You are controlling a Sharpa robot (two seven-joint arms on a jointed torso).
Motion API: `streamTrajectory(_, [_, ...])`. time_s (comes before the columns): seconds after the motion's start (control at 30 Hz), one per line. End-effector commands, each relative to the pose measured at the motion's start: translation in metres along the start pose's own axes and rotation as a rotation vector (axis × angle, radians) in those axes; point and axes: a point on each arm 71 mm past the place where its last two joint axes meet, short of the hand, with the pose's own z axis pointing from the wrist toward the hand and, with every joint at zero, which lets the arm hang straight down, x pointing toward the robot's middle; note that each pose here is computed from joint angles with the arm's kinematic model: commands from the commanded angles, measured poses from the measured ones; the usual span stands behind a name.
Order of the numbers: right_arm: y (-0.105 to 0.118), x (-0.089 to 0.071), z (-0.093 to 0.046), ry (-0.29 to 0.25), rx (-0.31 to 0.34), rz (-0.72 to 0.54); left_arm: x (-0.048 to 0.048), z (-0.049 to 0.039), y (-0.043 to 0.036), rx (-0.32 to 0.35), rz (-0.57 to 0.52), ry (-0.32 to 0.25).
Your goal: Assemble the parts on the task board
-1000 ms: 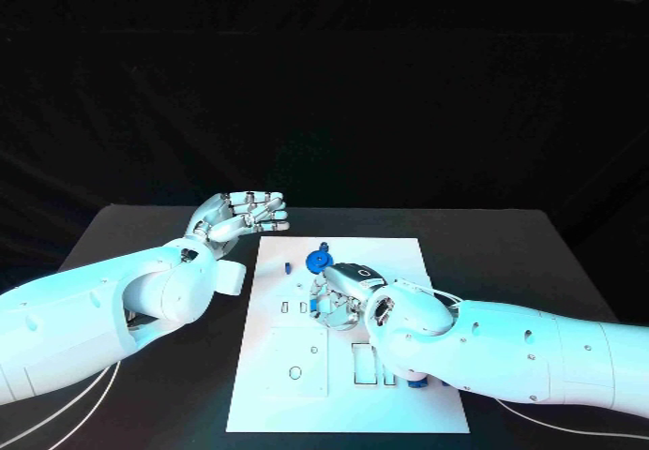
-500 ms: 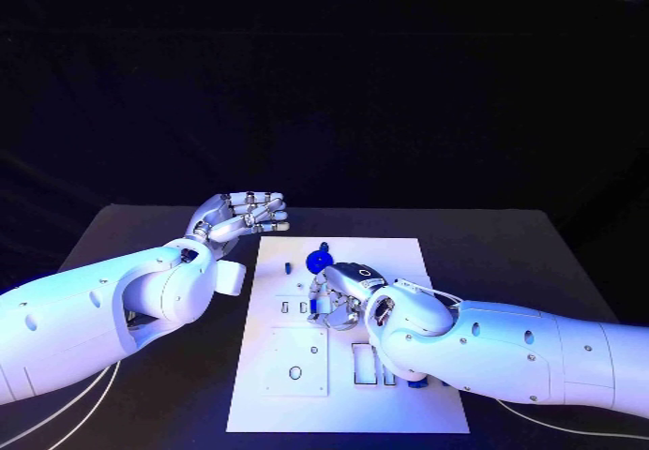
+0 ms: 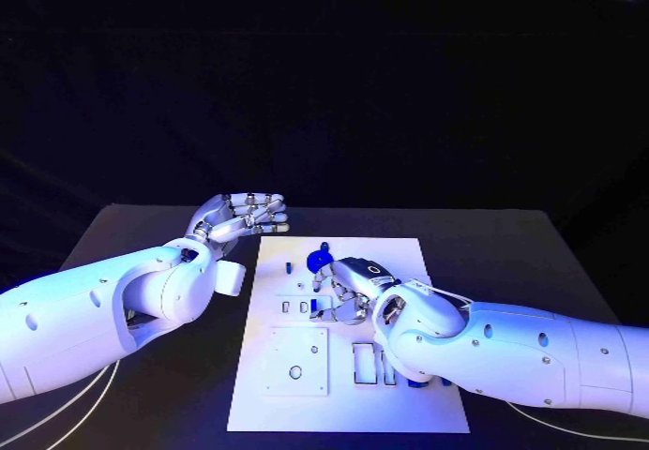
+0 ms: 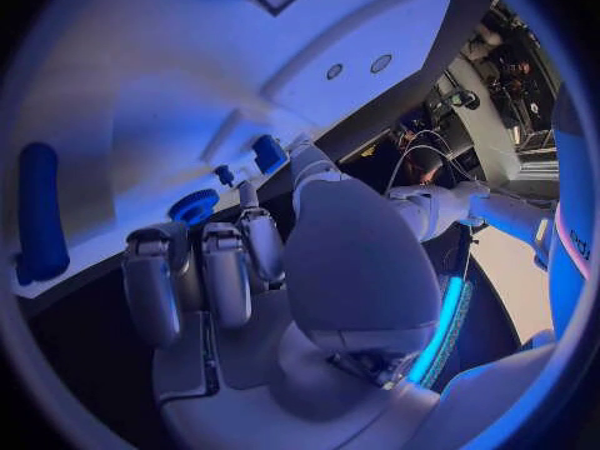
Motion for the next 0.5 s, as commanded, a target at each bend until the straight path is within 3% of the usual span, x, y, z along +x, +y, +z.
streamTrajectory(0.03, [0.003,-0.011,-0.005,-0.082,-0.062,0.039,0.0026,0.0005,0.0035,-0.051,0.029,0.046])
streamTrajectory(0.23, [-0.008,-0.037,-0.017,-0.078,-0.078,0.16,0.0017,0.0028,0.012,-0.142,0.126,0.108])
streamTrajectory(0.4, [-0.025,-0.062,-0.028,-0.068,-0.03,0.252,0.0013,0.0031,0.0193,-0.229,0.261,0.169])
streamTrajectory(0.5, [-0.037,-0.075,-0.033,-0.075,0.007,0.279,0.0027,0.0017,0.0253,-0.319,0.354,0.231])
